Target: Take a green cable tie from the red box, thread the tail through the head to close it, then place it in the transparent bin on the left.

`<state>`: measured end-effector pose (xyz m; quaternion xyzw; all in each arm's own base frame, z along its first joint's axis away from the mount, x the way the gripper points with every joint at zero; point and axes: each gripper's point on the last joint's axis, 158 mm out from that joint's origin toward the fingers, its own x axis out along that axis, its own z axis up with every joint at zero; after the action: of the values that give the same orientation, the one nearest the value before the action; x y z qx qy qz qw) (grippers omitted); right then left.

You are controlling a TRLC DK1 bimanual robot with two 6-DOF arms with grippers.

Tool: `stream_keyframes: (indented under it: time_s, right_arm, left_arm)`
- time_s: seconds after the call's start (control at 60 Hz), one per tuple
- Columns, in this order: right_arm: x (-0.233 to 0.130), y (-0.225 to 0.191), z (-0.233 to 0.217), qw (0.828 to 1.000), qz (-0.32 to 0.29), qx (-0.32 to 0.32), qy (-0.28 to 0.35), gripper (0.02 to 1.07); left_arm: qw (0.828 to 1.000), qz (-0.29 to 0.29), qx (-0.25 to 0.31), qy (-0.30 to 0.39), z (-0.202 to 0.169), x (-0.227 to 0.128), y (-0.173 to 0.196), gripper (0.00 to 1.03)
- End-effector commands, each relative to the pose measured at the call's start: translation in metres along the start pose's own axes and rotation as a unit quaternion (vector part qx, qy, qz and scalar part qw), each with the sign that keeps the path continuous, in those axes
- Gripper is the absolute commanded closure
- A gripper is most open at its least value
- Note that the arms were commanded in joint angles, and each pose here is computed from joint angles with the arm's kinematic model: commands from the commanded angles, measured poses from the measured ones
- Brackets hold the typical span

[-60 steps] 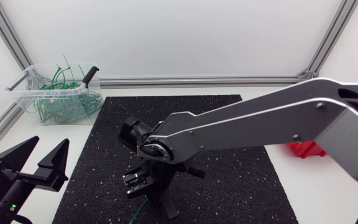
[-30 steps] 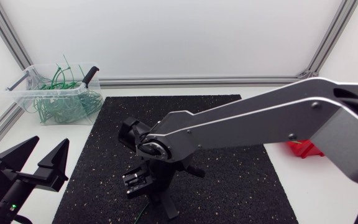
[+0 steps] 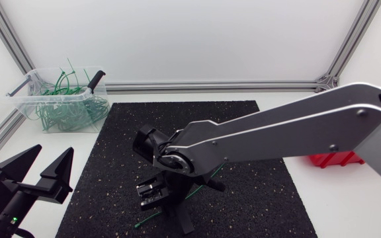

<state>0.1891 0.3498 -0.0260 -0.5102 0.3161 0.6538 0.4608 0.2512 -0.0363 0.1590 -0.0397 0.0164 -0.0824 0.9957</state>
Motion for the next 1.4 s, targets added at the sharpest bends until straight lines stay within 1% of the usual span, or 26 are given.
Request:
stream_keyframes:
  time_s: [0.0,0.1,0.183,0.3,0.383,0.4,0.467,0.583,0.667,0.8,0.883,1.033,1.183,1.267,1.383]
  right_arm:
    - [-0.014,-0.006,-0.008,0.999,-0.022,0.026,-0.010,1.01]
    - [-0.026,-0.014,-0.009,0.998,-0.045,0.048,-0.025,1.01]
    - [-0.036,-0.021,-0.012,0.994,-0.071,0.071,-0.040,1.01]
    - [-0.049,-0.032,-0.020,0.986,-0.112,0.106,-0.059,1.01]
    - [-0.060,-0.038,-0.025,0.979,-0.144,0.126,-0.070,1.01]
    - [-0.063,-0.040,-0.025,0.977,-0.151,0.131,-0.074,1.01]
    - [-0.072,-0.046,-0.030,0.970,-0.174,0.152,-0.082,1.01]
    - [-0.088,-0.056,-0.035,0.955,-0.211,0.187,-0.096,1.01]
    - [-0.099,-0.064,-0.037,0.943,-0.240,0.207,-0.104,1.01]
    - [-0.112,-0.072,-0.040,0.929,-0.272,0.225,-0.111,1.01]
    - [-0.120,-0.078,-0.041,0.920,-0.292,0.235,-0.113,1.01]
    - [-0.135,-0.089,-0.042,0.901,-0.327,0.260,-0.117,1.01]
    - [-0.152,-0.100,-0.045,0.882,-0.360,0.282,-0.113,1.01]
    - [-0.159,-0.105,-0.046,0.874,-0.370,0.292,-0.118,1.01]
    - [-0.176,-0.111,-0.050,0.854,-0.402,0.304,-0.126,1.01]
  left_arm:
    - [0.999,-0.004,-0.013,0.031,-0.025,0.002,-0.001,0.04]
    - [0.999,-0.008,-0.018,0.029,-0.024,0.002,-0.004,0.04]
    - [0.999,-0.012,-0.020,0.027,-0.023,0.002,-0.006,0.08]
    - [0.999,-0.017,-0.025,0.023,-0.020,0.001,-0.009,0.08]
    - [0.999,-0.011,-0.030,0.016,-0.011,0.000,-0.006,0.06]
    - [0.999,-0.001,-0.037,0.014,-0.009,0.000,-0.002,0.04]
    - [0.999,0.015,-0.049,0.010,-0.005,-0.001,0.005,0.04]
    - [0.998,0.017,-0.066,0.011,0.005,-0.002,0.006,0.04]
    - [0.996,0.016,-0.084,0.032,0.006,0.003,0.003,0.04]
    - [0.988,0.035,-0.113,0.097,0.005,0.020,0.008,0.04]
    - [0.982,0.045,-0.128,0.130,0.009,0.030,0.010,0.04]
    - [0.966,0.056,-0.167,0.188,0.020,0.046,0.005,0.04]
    - [0.951,0.043,-0.201,0.230,0.032,0.060,-0.016,0.04]
    - [0.949,0.024,-0.209,0.233,0.042,0.066,-0.033,0.04]
    - [0.944,0.007,-0.211,0.252,0.048,0.071,-0.060,0.04]
